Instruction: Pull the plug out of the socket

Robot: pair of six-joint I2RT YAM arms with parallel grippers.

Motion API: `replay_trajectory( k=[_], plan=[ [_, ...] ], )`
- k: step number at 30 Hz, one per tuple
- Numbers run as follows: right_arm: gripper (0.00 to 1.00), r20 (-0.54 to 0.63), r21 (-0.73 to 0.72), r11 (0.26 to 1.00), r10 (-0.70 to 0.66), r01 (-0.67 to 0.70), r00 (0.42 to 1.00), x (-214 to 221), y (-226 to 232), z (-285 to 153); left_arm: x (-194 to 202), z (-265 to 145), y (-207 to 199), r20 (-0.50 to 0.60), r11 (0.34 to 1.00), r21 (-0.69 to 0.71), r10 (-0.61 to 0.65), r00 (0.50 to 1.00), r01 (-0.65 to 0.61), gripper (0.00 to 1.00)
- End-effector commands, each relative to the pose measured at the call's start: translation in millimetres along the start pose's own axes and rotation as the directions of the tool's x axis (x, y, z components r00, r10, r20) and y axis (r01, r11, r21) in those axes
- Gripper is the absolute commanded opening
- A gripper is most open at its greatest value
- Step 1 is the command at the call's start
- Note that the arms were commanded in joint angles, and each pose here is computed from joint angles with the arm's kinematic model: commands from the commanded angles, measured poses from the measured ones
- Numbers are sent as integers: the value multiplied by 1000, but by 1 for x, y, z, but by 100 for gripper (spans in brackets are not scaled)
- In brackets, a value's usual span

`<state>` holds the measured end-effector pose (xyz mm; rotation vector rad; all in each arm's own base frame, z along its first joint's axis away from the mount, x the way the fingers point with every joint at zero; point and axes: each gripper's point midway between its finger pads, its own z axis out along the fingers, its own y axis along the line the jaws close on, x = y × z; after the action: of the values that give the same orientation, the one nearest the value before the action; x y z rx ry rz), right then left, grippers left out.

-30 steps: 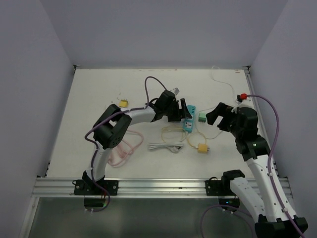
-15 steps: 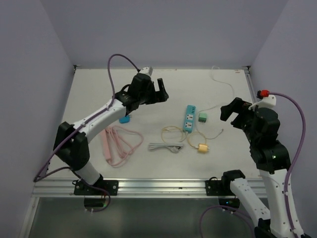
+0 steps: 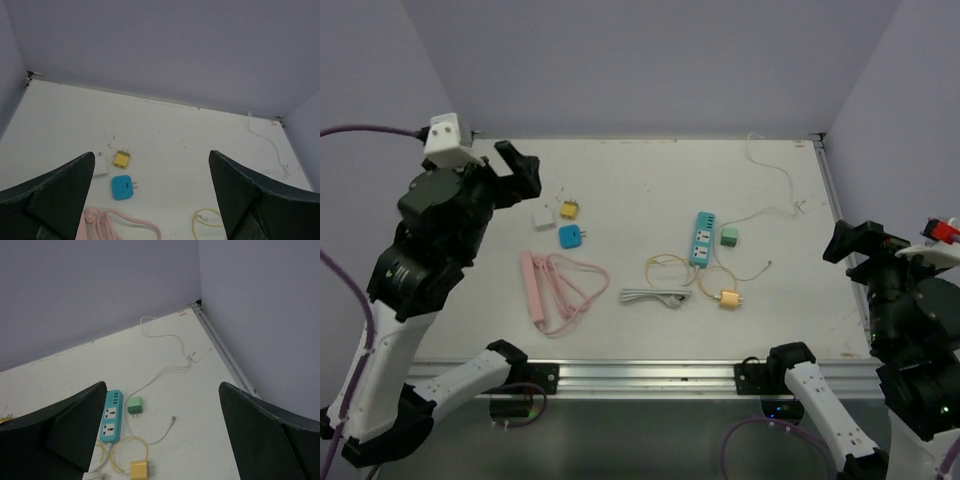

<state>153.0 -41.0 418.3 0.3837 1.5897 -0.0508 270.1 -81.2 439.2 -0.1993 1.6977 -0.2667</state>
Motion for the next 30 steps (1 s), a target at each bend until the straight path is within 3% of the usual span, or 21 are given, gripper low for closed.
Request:
replay_trajectory(
  k=[1,6,11,21,30],
  plan=[
    [99,73,57,997,-56,52,996,-22,-24,-22,-25,-44,35,57,995,-84,60,997,-55,99],
    [99,203,16,999,-35,32,979,-56,-36,-53,-64,-107,63,213,996,-85,-1,977,20,99],
    [99,297,-15,1000,3,2,955,-71,-43,-70,-77,-143,97,323,985,-150,-29,946,82,100],
    [99,313,-59,998,5,14,950,-68,-31,-62,-73,-161,122,417,965,-184,-96,904,188,100],
    [99,304,-86,996,9,18,953,-65,-22,-56,-66,-158,125,414,960,-205,-89,906,188,100]
  ],
)
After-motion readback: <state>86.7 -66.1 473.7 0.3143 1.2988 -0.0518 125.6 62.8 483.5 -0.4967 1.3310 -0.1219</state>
